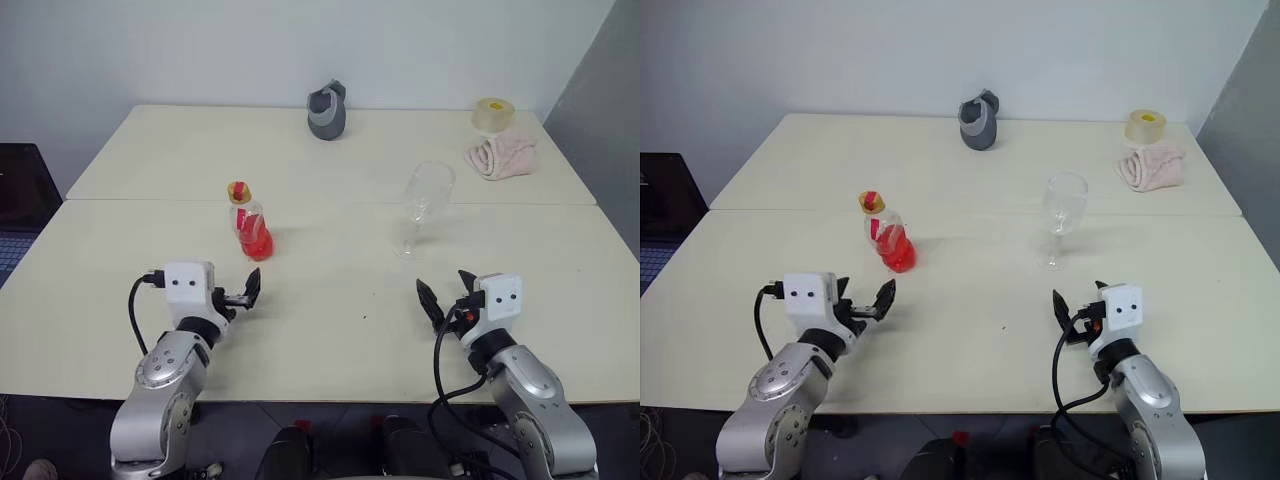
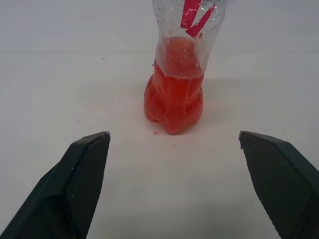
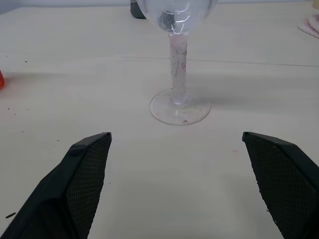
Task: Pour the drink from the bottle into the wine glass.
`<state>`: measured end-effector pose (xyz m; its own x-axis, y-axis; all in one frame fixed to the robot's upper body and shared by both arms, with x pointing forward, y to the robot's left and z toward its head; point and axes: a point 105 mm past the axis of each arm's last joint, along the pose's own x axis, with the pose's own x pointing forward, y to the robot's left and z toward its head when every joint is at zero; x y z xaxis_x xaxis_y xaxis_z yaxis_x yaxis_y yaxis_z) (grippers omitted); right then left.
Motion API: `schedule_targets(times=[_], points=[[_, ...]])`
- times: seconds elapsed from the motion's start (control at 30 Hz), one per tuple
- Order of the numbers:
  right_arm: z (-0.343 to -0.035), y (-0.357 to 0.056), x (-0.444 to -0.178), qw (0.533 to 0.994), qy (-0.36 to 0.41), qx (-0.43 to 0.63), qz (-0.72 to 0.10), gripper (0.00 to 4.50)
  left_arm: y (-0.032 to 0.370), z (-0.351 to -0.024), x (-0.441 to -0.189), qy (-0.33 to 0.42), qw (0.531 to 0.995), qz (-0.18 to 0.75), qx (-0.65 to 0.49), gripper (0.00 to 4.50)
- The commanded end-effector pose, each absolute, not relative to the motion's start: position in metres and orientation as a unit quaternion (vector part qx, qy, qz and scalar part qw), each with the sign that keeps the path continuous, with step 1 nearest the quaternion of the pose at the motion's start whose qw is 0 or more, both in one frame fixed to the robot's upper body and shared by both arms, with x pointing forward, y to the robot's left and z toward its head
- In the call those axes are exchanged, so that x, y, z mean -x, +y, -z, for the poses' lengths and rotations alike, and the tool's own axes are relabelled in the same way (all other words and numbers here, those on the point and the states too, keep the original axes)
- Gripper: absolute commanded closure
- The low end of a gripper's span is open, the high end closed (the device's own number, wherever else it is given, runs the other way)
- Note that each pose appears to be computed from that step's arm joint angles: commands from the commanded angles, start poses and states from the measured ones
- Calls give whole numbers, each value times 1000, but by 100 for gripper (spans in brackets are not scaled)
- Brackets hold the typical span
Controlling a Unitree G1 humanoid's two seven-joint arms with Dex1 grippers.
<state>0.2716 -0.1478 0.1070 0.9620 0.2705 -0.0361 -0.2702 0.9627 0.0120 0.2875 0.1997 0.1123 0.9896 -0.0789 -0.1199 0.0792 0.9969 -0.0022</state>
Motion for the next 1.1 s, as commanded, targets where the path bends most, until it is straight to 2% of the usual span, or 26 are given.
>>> schedule_targets(times=[0.03,0.47,0.63,0.73,0.93,1.1], points=[[-123,-148,-272,990,-10,-3,-139,0,196,-123,-289,40,998,42,-6,3],[-124,-147,-271,989,-13,-2,-145,0,201,-123,-287,39,999,35,-5,3],[-125,-140,-269,985,-14,8,-173,0,201,-122,-287,40,999,36,-6,3],[-128,-127,-264,974,-16,6,-226,0,201,-124,-290,37,998,41,-10,3],[-136,-93,-243,914,-15,-7,-406,0,204,-133,-309,17,998,53,-19,3],[-142,-89,-248,889,-18,1,-457,0,206,-139,-327,-1,998,61,-28,3]])
